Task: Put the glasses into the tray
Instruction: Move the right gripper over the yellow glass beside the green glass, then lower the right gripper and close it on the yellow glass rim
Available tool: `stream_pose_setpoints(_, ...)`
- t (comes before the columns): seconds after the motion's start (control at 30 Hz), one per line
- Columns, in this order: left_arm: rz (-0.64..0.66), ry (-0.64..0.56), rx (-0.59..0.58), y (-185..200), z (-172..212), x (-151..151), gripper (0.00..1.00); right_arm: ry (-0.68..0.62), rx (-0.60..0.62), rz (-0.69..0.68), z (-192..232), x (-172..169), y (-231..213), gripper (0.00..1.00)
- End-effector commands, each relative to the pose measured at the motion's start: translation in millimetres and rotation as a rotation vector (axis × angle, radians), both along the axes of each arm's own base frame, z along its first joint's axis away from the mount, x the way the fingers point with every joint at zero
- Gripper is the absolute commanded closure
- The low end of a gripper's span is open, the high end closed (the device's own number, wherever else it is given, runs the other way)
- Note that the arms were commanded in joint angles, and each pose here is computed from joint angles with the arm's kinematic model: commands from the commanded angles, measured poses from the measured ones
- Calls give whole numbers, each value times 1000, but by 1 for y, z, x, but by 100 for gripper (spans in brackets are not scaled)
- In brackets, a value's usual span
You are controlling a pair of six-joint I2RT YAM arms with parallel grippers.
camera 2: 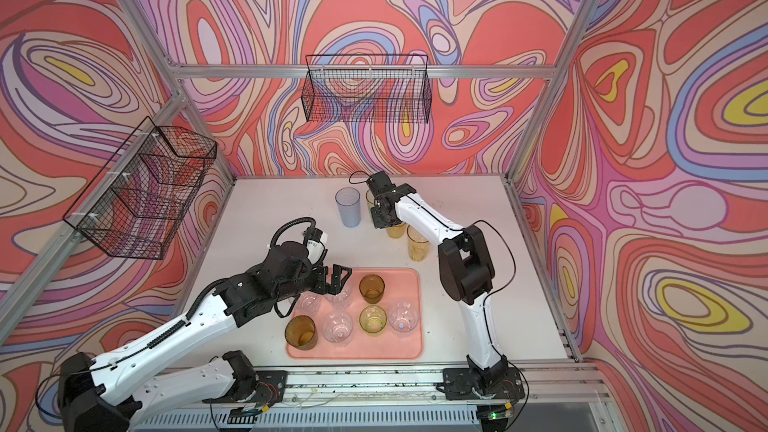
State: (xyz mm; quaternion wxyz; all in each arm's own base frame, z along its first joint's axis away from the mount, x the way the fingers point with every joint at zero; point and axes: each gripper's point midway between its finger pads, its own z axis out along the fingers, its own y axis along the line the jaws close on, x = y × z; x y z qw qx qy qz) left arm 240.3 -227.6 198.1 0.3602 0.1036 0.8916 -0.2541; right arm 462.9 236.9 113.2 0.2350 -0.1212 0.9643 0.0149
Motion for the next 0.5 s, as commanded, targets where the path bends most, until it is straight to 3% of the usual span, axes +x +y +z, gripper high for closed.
stream_pose_setpoints(0.0, 15, -4, -10, 0, 8, 4, 0, 4, -33, -5, -13, 5, -4, 77)
stream_pose_setpoints(0.47, 19, 13, -2, -1, 3, 4, 0, 24, -47, -12, -24, 4, -6, 80)
